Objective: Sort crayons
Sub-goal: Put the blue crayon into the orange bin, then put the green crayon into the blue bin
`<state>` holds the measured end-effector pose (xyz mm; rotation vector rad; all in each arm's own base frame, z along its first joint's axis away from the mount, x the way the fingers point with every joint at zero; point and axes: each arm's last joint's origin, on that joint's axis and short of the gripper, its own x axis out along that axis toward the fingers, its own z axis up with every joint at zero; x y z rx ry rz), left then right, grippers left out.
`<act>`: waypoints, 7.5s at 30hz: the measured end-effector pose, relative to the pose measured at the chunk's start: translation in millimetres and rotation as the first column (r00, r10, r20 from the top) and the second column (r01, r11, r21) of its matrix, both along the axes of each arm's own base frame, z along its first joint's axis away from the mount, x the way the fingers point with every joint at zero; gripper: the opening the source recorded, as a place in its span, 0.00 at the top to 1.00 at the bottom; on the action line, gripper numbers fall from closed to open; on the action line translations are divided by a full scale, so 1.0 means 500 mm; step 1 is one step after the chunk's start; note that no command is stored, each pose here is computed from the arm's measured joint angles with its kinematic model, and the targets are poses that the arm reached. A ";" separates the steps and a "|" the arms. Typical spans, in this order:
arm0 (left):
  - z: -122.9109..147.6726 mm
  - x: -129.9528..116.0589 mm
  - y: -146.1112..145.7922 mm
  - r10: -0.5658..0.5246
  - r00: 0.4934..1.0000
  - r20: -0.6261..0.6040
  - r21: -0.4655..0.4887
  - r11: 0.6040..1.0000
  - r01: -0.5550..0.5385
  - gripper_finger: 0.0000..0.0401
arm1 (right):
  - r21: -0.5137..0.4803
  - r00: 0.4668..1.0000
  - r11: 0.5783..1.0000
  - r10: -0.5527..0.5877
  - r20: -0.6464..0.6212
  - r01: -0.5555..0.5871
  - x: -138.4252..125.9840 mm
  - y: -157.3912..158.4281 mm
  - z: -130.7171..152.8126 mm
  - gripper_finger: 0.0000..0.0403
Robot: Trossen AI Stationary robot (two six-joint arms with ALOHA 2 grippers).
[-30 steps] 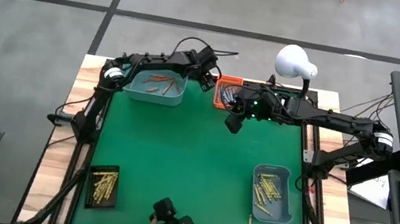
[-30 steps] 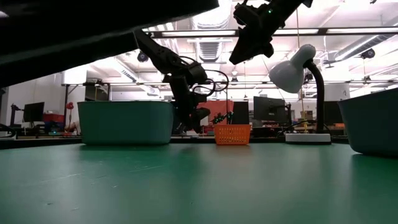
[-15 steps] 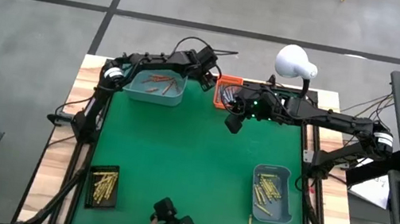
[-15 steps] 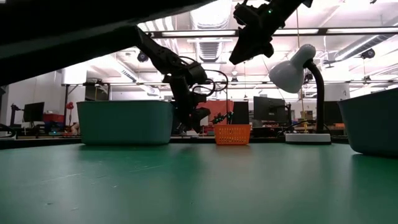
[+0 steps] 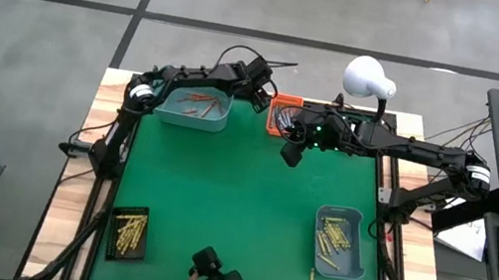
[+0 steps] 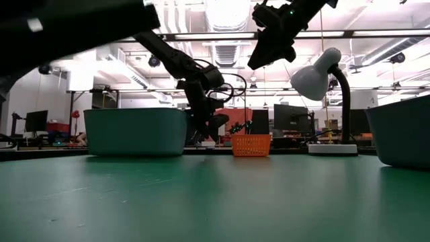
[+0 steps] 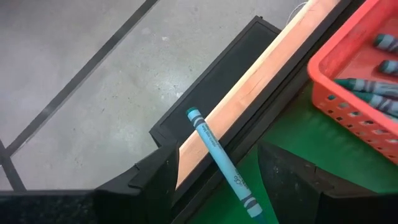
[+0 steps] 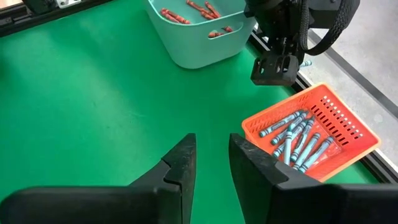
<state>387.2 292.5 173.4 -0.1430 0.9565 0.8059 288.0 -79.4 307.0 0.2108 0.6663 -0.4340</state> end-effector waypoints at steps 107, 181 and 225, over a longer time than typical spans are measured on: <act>-0.002 0.010 0.083 -0.374 0.902 -0.214 -0.109 0.927 0.359 0.50 | 0.039 0.995 0.996 0.086 -0.053 -0.083 -0.138 0.101 -0.052 0.83; 0.125 0.078 -0.089 -0.514 0.841 0.169 -0.193 0.820 0.539 1.00 | 0.113 0.999 0.993 0.021 -0.046 -0.015 -0.140 0.102 -0.063 0.83; 0.310 -0.087 -0.518 -0.570 0.714 0.406 0.142 0.811 0.567 0.76 | 0.560 0.997 0.829 0.044 -0.063 -0.001 -0.055 0.355 -0.120 0.83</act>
